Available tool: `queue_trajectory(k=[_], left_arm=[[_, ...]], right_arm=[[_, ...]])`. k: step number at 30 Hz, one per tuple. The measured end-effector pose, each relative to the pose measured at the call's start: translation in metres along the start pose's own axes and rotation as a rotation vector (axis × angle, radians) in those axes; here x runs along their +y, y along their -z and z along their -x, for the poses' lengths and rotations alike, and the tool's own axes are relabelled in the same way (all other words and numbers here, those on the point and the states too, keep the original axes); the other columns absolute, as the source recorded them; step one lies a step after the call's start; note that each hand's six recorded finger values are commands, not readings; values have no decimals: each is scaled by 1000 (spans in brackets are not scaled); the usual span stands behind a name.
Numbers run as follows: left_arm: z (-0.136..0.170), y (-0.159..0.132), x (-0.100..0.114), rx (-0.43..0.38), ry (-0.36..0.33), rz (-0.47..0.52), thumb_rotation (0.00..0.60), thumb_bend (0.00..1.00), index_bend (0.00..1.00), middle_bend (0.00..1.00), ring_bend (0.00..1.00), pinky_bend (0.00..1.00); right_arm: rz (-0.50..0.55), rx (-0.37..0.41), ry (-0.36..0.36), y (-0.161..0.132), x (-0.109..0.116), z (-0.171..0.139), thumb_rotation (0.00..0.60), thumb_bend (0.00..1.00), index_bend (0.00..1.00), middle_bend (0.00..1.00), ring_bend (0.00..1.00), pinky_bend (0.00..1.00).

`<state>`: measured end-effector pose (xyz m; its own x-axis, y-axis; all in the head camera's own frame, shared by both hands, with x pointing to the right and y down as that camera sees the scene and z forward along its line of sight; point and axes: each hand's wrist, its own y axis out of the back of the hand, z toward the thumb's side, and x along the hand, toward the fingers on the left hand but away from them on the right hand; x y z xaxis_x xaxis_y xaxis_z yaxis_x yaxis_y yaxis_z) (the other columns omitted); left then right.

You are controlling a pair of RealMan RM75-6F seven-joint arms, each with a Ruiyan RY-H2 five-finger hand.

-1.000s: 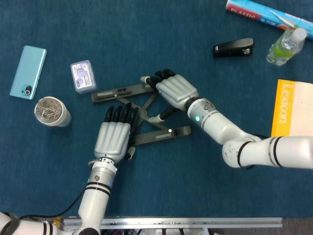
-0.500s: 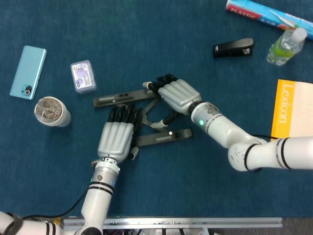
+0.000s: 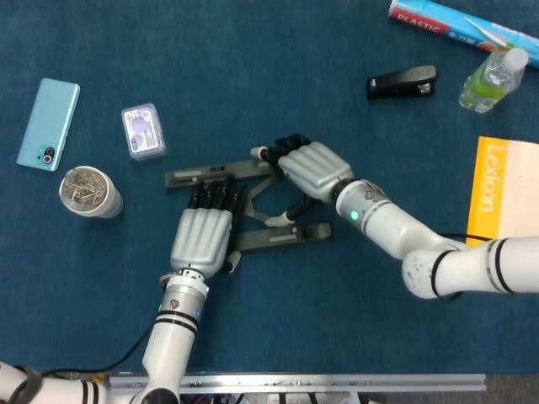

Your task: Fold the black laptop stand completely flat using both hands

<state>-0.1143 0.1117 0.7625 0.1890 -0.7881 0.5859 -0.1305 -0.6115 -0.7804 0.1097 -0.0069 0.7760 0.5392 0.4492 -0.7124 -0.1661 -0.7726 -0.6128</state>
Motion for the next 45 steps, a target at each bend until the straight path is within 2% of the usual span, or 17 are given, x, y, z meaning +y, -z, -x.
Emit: queue_trajectory(k=[23,26,32,45], left_arm=[[-2,1,2,7,-4,4,600,247,0,0,0,0],[-2,1,1,6,-3,2,600,247,0,0,0,0],[-3,1,2,9,-6,3,600,247,0,0,0,0],[-4,5,5,18,-12,6,600,247,0,0,0,0]], right_arm=[[12,60,-80,-8,-15,-45,299,0,0,192,0,0],[11,64,-71,-8,-13,-49,298,0,0,192,0,0],[-4,60,-42,-4,-7,-47,300,0,0,192,0,0],[-26,49,-41,-2,-19,-29,300,0,0,192,0,0]])
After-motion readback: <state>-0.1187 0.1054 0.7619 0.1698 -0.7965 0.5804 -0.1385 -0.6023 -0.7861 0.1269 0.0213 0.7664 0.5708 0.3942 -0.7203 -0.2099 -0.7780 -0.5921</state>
